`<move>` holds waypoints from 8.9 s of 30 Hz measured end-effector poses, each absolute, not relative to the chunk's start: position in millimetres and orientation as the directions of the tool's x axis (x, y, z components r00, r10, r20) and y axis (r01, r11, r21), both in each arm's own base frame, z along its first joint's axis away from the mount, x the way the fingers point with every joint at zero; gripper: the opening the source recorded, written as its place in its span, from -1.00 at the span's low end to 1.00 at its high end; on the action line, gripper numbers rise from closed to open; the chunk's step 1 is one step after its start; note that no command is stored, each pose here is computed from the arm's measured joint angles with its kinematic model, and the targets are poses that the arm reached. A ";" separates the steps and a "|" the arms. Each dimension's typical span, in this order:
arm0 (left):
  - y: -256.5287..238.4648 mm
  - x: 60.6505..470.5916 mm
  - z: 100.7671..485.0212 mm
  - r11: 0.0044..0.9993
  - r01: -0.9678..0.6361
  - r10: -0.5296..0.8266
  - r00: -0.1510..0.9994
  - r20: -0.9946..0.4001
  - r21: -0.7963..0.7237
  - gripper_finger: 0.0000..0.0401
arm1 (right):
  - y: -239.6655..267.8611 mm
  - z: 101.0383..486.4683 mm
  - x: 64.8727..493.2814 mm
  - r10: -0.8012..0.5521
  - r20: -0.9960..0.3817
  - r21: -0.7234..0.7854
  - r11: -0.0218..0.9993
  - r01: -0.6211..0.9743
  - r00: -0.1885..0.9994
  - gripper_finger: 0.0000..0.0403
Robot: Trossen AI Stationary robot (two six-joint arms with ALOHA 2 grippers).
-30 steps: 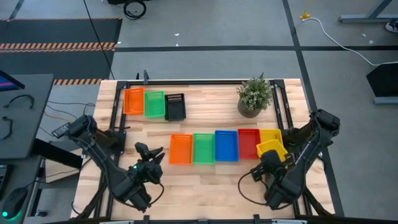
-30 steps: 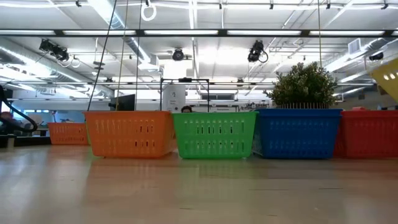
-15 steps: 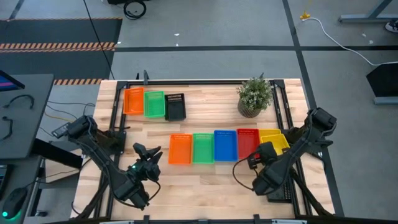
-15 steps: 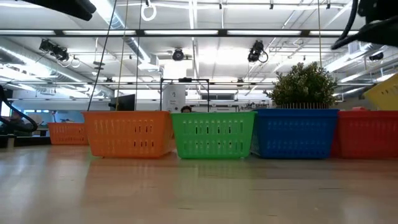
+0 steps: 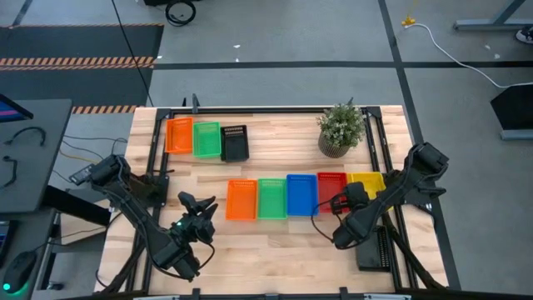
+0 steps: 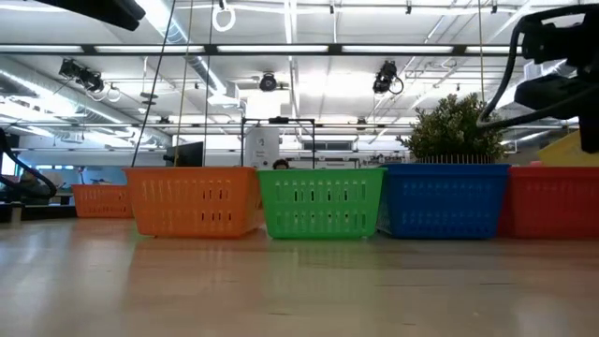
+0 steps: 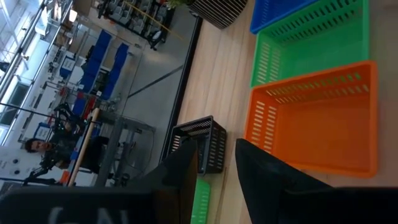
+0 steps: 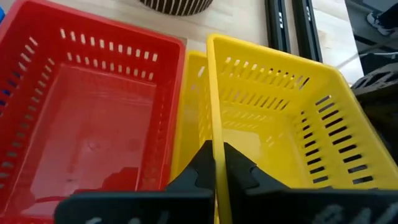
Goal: Stack baskets by color
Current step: Stack the left yellow bin on top of the right yellow bin, then stack the top orange bin on top of the bottom orange bin
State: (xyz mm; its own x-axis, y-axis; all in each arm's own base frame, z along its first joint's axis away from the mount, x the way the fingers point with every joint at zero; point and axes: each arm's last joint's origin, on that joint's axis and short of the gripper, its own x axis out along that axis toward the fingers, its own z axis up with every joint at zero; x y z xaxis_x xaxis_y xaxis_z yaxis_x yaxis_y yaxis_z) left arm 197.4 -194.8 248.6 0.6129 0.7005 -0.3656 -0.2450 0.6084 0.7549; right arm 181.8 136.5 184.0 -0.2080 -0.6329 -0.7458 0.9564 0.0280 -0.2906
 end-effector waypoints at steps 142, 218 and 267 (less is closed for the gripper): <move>121.7 155.2 331.7 0.882 -0.404 0.213 -0.115 -0.970 0.241 -0.93 | 225.9 179.2 211.1 -0.005 0.002 0.208 0.978 0.004 1.000 -0.43; -149.5 367.1 244.8 0.925 -0.200 0.316 -0.062 -0.947 0.322 -0.93 | 217.6 177.1 219.6 -0.042 -0.013 0.163 0.986 0.044 0.999 -0.43; -71.3 388.3 229.0 0.893 -0.115 0.441 0.026 -0.897 0.436 -0.97 | 218.3 175.3 219.1 -0.032 -0.027 0.154 0.987 0.036 0.999 -0.43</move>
State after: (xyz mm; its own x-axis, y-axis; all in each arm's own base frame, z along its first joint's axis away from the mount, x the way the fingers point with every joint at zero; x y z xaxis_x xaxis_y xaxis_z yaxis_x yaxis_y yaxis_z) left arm 388.3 -71.3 229.0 0.0255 0.4410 -0.8971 -0.1146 0.8928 0.4356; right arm 219.1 218.3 175.3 0.9991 -0.0325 -0.0266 0.0362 0.9873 0.1545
